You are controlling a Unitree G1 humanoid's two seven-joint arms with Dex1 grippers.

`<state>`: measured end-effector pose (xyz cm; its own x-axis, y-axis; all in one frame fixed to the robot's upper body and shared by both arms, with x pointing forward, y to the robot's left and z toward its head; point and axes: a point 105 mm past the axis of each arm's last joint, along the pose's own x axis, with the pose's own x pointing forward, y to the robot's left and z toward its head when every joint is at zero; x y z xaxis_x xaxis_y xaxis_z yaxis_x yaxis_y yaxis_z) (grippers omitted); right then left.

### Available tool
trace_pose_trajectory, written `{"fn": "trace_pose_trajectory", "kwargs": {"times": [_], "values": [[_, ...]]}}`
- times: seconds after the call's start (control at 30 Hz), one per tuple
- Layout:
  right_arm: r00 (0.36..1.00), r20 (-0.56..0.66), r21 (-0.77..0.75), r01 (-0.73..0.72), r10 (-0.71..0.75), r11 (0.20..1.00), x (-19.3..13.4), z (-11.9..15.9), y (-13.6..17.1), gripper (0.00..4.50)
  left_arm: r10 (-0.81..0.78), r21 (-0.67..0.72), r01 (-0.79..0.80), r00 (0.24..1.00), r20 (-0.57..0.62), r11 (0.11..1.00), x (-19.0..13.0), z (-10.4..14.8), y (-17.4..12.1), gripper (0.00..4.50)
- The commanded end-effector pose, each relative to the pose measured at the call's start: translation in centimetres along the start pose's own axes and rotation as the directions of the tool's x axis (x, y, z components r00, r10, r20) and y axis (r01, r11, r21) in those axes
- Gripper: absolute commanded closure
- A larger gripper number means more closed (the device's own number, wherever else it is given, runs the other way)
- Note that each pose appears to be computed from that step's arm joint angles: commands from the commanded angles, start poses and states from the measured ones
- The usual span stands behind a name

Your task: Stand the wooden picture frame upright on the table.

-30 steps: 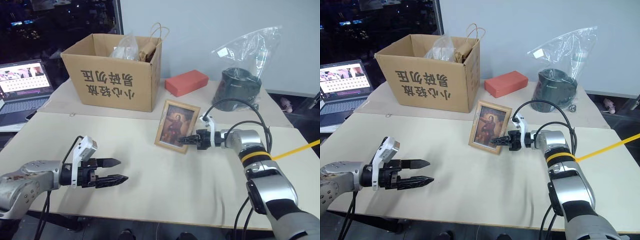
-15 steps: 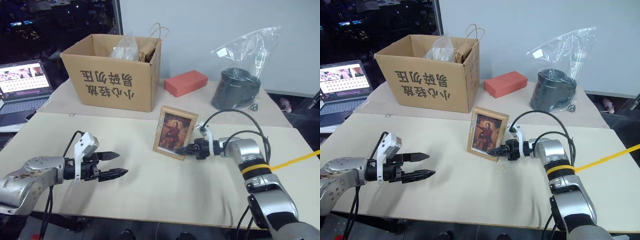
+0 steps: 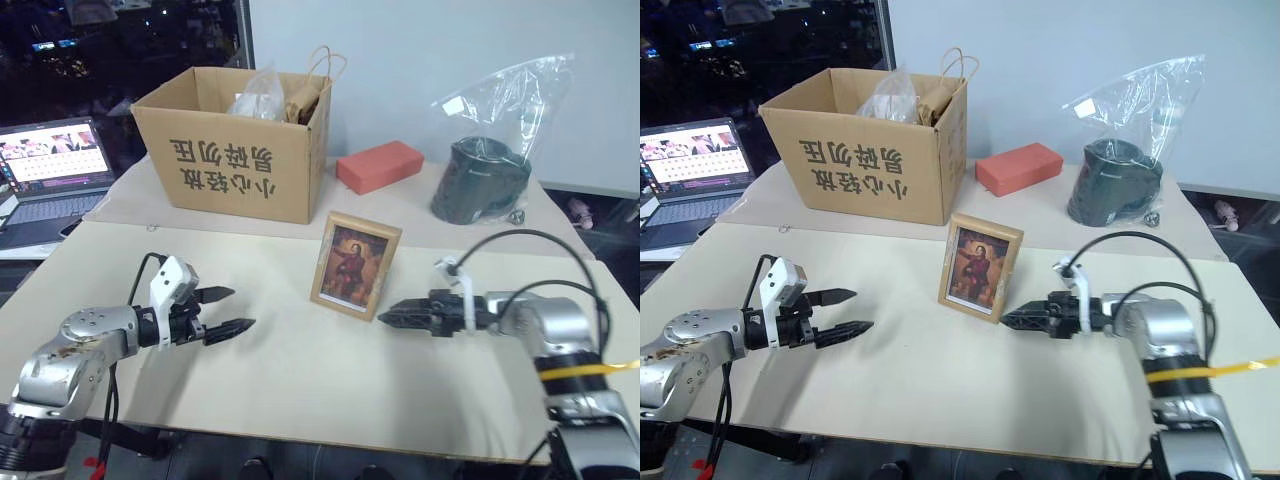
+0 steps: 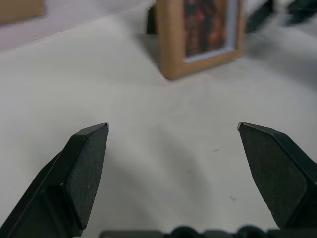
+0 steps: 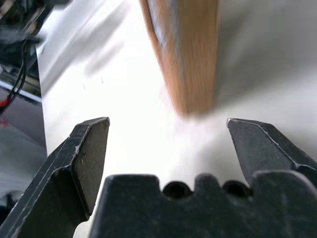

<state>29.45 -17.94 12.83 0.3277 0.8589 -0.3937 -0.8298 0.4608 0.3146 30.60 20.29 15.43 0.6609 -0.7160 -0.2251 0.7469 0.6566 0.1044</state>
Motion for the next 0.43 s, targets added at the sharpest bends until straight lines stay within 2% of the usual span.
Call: {"fn": "trace_pose_trajectory", "kwargs": {"times": [0.03, 0.07, 0.13, 0.2, 0.33, 0.43], "values": [[0.968, 0.191, -0.307, 0.218, -0.165, 0.927, -3.5, 3.9, 0.3, 0.08, 0.122, 0.049, -0.122, 0.993, 0.006, 0.991, -1.0, -0.1, 2.0, 0.00], [0.929, 0.270, -0.332, 0.337, -0.253, 0.881, -4.5, 4.8, -0.4, 0.08, 0.135, 0.052, -0.135, 0.991, 0.002, 0.989, -1.1, -0.4, 2.0, 0.00], [0.883, 0.341, -0.349, 0.437, -0.323, 0.829, -5.3, 5.4, -0.8, 0.08, 0.146, 0.059, -0.146, 0.989, 0.004, 0.988, -1.2, -0.6, 2.0, 0.00], [0.862, 0.379, -0.354, 0.471, -0.336, 0.808, -5.8, 5.2, -0.8, 0.08, 0.141, 0.059, -0.141, 0.990, 0.004, 0.988, -1.0, -0.8, 1.7, 0.00], [0.796, 0.418, -0.245, 0.563, -0.437, 0.789, -6.0, 3.3, -1.5, 0.08, 0.150, 0.062, -0.151, 0.988, 0.028, 0.987, -0.2, -0.6, 1.7, 0.00], [0.788, 0.419, -0.218, 0.569, -0.451, 0.793, -5.3, 2.6, -1.3, 0.08, 0.120, 0.042, -0.121, 0.993, 0.023, 0.992, 0.2, -0.6, 1.5, 0.00]]}}
